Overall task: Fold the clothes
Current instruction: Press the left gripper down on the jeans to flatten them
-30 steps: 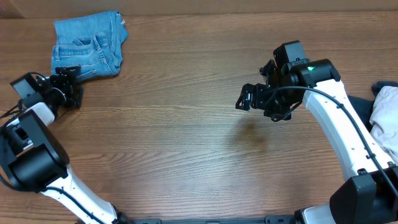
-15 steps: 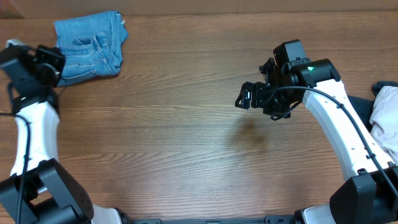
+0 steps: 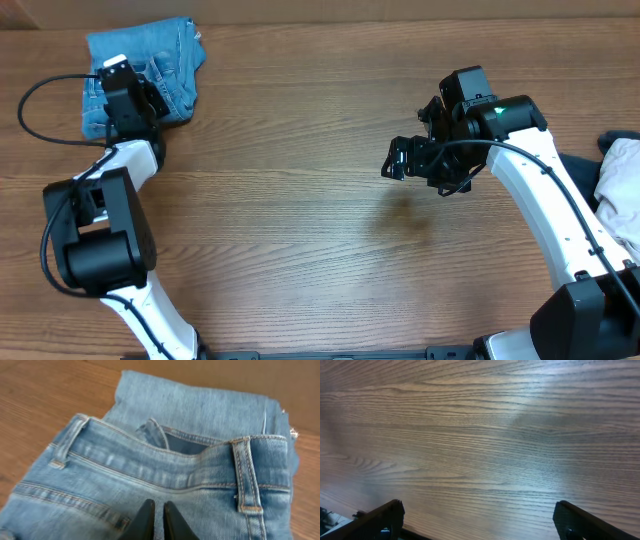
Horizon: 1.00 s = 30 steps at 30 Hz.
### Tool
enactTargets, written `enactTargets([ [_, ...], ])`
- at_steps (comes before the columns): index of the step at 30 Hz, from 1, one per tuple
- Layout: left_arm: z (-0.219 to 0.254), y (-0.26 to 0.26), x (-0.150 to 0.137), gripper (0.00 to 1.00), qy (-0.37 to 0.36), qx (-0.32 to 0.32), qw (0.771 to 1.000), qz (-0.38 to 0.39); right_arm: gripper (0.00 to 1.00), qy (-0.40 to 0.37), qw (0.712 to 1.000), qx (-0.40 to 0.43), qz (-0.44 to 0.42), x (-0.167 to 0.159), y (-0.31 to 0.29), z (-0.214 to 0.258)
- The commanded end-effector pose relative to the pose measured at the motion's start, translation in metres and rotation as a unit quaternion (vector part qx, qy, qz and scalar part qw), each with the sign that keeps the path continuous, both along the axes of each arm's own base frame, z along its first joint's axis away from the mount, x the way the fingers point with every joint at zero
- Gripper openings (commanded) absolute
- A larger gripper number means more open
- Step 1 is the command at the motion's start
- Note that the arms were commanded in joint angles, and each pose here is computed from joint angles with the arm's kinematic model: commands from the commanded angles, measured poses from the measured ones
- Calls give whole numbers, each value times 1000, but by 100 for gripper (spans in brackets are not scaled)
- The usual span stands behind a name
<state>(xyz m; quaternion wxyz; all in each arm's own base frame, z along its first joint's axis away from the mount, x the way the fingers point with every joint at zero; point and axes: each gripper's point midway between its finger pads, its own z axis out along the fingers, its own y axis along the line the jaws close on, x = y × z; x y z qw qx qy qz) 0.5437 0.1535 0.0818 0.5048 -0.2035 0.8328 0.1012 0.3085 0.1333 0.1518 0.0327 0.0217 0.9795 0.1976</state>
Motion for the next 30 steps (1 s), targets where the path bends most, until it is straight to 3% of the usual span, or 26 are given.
enactTargets([
  [1, -6, -10, 16, 13, -8, 23, 999, -24, 100, -8, 1000, -5, 2, 0, -3, 3],
  [8, 8, -27, 36, 13, -41, 8, 998, -53, 100, -8, 1000, -5, 2, 0, -3, 3],
  [13, -47, -46, 36, 16, 6, -6, 998, -67, 100, -5, 1000, -5, 2, -2, -4, 3],
  [18, -65, -58, 35, 15, 24, -10, 997, -76, 100, -3, 1000, -6, 2, -3, -4, 3],
  [21, -33, -57, 38, 14, 1, -5, 997, -76, 100, 4, 1000, -7, 2, -5, -4, 2],
  [27, 105, -37, 31, 12, -103, 57, 992, -41, 100, 4, 1000, -7, 2, -6, -4, 2],
  [30, 112, -20, 25, 14, -96, 74, 992, -33, 100, 2, 1000, -7, 2, -5, -4, 2],
])
